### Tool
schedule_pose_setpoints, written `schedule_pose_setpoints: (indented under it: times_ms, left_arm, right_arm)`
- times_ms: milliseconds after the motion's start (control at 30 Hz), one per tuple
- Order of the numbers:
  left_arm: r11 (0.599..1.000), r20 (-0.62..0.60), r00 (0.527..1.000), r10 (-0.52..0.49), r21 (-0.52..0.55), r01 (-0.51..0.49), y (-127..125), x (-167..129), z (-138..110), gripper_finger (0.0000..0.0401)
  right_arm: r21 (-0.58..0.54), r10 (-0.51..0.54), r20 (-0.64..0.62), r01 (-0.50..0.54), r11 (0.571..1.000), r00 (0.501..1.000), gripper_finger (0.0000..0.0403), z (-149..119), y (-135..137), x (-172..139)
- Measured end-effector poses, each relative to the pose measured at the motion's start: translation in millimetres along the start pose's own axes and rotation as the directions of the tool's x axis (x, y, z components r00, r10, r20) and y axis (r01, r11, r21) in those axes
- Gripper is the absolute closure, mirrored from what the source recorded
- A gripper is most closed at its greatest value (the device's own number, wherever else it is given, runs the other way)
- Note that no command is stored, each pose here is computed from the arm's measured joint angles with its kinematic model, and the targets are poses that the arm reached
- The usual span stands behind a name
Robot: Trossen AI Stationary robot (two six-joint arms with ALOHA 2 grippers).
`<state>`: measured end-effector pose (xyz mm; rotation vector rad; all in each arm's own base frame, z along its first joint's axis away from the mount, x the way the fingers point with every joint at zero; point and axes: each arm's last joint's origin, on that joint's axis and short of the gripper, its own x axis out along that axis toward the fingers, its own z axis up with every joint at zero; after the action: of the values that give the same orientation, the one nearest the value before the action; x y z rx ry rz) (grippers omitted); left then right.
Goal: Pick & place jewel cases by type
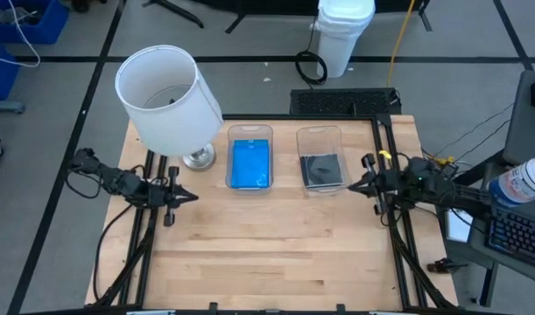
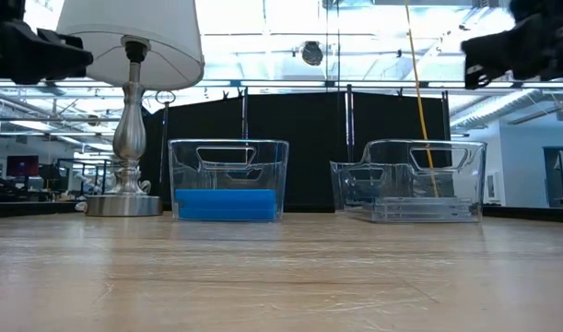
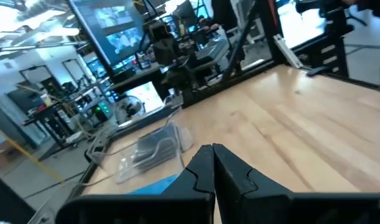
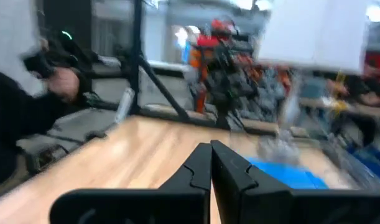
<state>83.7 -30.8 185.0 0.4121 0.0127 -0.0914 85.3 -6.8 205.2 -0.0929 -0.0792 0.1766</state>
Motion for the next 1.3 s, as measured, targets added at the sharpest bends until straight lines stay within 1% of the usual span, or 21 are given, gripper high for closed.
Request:
schedule_pose_setpoints:
  times_ms: [67,100,167,233,300,367,400,433,533,633,700,867,967,1067,1200,1300]
  left_arm:
    - [1.000,0.008,1.000,-0.011,0.006,0.011,-1.0,-0.3,0.8,0.0399]
    - [1.000,0.011,1.000,-0.018,0.011,0.018,-1.6,-0.4,0.8,0.0399]
    - [1.000,0.025,0.999,-0.020,0.005,0.020,-2.9,0.2,0.2,0.0399]
    - [1.000,0.014,0.999,-0.029,0.011,0.029,-4.7,0.8,-2.7,0.0399]
    - [1.000,0.010,1.000,-0.027,-0.002,0.027,-6.0,1.6,-5.0,0.0399]
    - [1.000,0.006,1.000,-0.024,-0.020,0.024,-7.1,2.3,-7.2,0.0399]
    - [0.999,0.011,1.000,-0.024,-0.031,0.024,-7.2,2.5,-7.3,0.0399]
    - [0.999,0.016,1.000,-0.024,-0.039,0.024,-7.2,2.6,-7.0,0.0399]
    - [0.998,0.031,0.999,-0.031,-0.055,0.033,-7.3,2.7,-6.2,0.0399]
    - [0.998,0.045,0.999,-0.027,-0.057,0.030,-6.9,2.7,-4.9,0.0397]
    - [0.997,0.049,0.998,-0.031,-0.065,0.034,-6.9,2.7,-4.7,0.0396]
    - [0.996,0.050,0.998,-0.031,-0.081,0.035,-6.9,2.7,-4.6,0.0395]
    - [0.991,0.048,0.998,-0.029,-0.127,0.035,-6.9,2.7,-4.7,0.0395]
    - [0.982,0.050,0.998,-0.035,-0.182,0.044,-7.0,2.7,-4.7,0.0394]
    - [0.961,0.050,0.998,-0.035,-0.271,0.047,-7.0,2.7,-4.6,0.0394]
    - [0.954,0.050,0.998,-0.035,-0.295,0.048,-7.0,2.7,-4.6,0.0394]
  right_arm:
    - [-0.022,0.029,0.029,-0.028,0.999,0.999,0.0403,1.6,1.3,-0.1]
    - [-0.022,0.044,0.009,-0.044,0.999,0.999,0.0403,-2.3,1.8,1.0]
    - [-0.034,0.043,-0.006,-0.043,0.998,0.999,0.0403,-13.0,1.1,5.7]
    - [-0.018,0.042,-0.016,-0.042,0.999,0.999,0.0403,-30.6,1.4,8.2]
    - [-0.031,0.050,0.063,-0.048,0.998,0.997,0.0403,-24.8,1.5,7.8]
    - [-0.003,0.024,0.020,-0.024,1.000,1.000,0.0403,-29.4,1.2,7.5]
    - [0.017,0.001,-0.019,0.000,1.000,1.000,0.0403,-33.1,0.6,7.9]
    - [0.022,-0.026,-0.028,0.027,0.999,0.999,0.0403,-33.8,-0.3,8.1]
    - [0.016,-0.031,0.042,0.030,0.999,0.999,0.0403,-26.9,-0.7,7.7]
    - [-0.003,-0.031,0.055,0.031,1.000,0.998,0.0403,-25.6,-0.7,7.6]
    - [-0.014,-0.029,0.036,0.030,0.999,0.999,0.0403,-27.5,-0.6,7.8]
    - [0.012,-0.034,0.049,0.033,0.999,0.998,0.0403,-26.1,-0.9,8.0]
    - [0.017,-0.033,0.045,0.032,0.999,0.998,0.0403,-26.6,-0.9,8.1]
    - [0.033,-0.030,0.010,0.030,0.999,0.999,0.0403,-30.1,-0.7,8.3]
    - [0.038,-0.026,-0.004,0.026,0.999,1.000,0.0403,-31.5,-0.5,8.3]
    - [0.034,-0.026,-0.003,0.026,0.999,1.000,0.0403,-31.4,-0.5,8.3]
